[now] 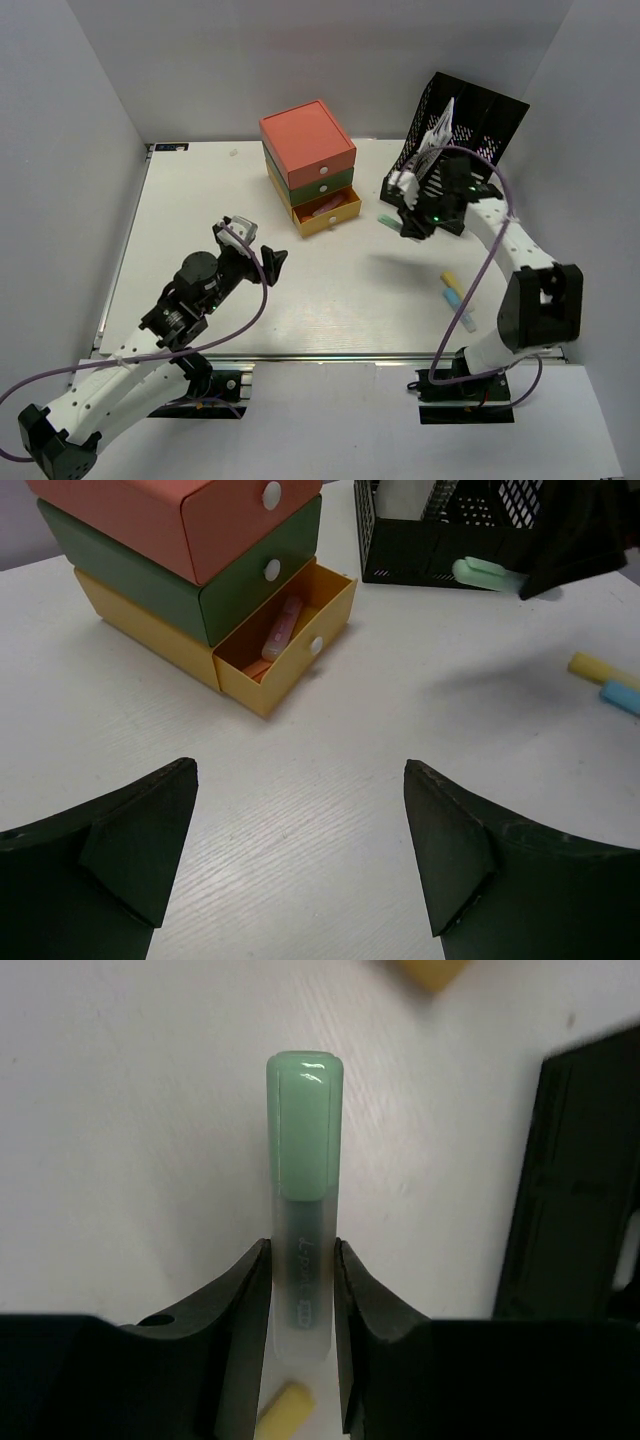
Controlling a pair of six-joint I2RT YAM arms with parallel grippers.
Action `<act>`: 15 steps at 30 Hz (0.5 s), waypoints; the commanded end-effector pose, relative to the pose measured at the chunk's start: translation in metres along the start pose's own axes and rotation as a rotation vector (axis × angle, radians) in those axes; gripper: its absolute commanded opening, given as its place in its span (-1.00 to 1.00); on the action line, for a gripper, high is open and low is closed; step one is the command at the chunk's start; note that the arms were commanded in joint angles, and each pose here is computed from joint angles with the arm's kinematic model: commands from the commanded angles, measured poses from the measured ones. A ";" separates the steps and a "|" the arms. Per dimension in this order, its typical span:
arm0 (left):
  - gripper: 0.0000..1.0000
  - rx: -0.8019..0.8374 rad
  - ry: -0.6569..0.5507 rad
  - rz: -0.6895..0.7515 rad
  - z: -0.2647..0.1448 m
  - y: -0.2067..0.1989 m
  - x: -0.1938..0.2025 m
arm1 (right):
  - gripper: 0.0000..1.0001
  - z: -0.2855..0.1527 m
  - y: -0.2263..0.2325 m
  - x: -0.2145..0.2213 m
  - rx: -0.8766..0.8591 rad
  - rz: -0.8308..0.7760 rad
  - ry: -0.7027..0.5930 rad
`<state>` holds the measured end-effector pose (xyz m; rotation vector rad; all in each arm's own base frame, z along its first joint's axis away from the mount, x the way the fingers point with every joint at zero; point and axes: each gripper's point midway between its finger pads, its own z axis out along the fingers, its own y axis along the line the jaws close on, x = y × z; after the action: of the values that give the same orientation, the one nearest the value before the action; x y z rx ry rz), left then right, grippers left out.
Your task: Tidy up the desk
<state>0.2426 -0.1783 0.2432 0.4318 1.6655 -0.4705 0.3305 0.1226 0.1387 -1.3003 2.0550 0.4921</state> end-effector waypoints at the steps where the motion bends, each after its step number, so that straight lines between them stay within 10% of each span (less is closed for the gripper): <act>1: 0.85 -0.034 -0.033 0.008 -0.003 0.007 -0.003 | -1.00 0.011 -0.021 -0.072 0.046 -0.339 -0.086; 15: 0.83 0.025 0.108 -0.340 -0.015 -0.020 0.011 | -1.00 0.090 -0.030 -0.177 0.147 -1.141 -0.095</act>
<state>0.2249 -0.1813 0.2257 0.2592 1.8169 -0.6359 0.4173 0.2597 0.1836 -1.9679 1.1424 0.0233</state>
